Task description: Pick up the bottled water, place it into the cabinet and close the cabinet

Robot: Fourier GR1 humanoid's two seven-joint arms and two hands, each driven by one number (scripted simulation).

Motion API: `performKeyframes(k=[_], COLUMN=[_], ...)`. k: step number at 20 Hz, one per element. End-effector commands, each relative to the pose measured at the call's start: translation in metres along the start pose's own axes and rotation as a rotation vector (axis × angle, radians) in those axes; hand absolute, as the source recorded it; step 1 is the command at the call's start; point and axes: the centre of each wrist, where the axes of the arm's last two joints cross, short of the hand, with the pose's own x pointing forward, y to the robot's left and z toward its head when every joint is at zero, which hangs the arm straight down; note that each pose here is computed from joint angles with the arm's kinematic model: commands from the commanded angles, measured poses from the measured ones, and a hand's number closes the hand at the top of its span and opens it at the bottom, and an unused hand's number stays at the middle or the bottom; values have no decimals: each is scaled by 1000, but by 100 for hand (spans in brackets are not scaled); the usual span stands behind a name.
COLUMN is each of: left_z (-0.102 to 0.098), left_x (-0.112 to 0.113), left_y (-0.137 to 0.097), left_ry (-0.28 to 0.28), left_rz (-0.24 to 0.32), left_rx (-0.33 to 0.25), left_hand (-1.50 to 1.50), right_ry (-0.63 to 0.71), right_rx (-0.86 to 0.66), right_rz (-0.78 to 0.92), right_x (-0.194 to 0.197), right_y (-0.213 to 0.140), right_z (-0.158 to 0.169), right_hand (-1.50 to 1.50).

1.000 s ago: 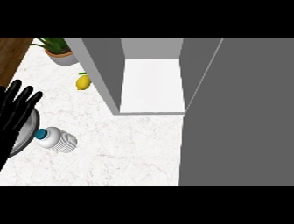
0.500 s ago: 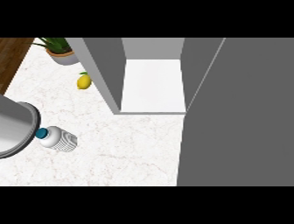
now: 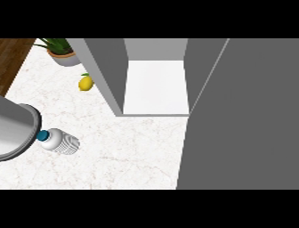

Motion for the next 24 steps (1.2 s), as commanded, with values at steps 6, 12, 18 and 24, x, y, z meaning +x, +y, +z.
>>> performKeyframes(k=[6, 12, 18, 24], left_z=[5, -15, -8, 4], left_x=[-10, -38, -62, -79], left_y=[17, 17, 16, 11], left_ry=[104, 133, 154, 229], left_rz=[-60, -68, -87, -83], left_rx=[-1, 36, 91, 110], left_hand=[-150, -150, -150, -150], right_ry=[-9, 1, -45, -32], right_rx=[-12, -7, 23, 42], right_rz=[2, 1, 10, -5], right_x=[9, 19, 27, 24], right_y=[15, 8, 14, 16], right_z=[8, 4, 11, 8], right_hand=[-150, -150, -150, -150])
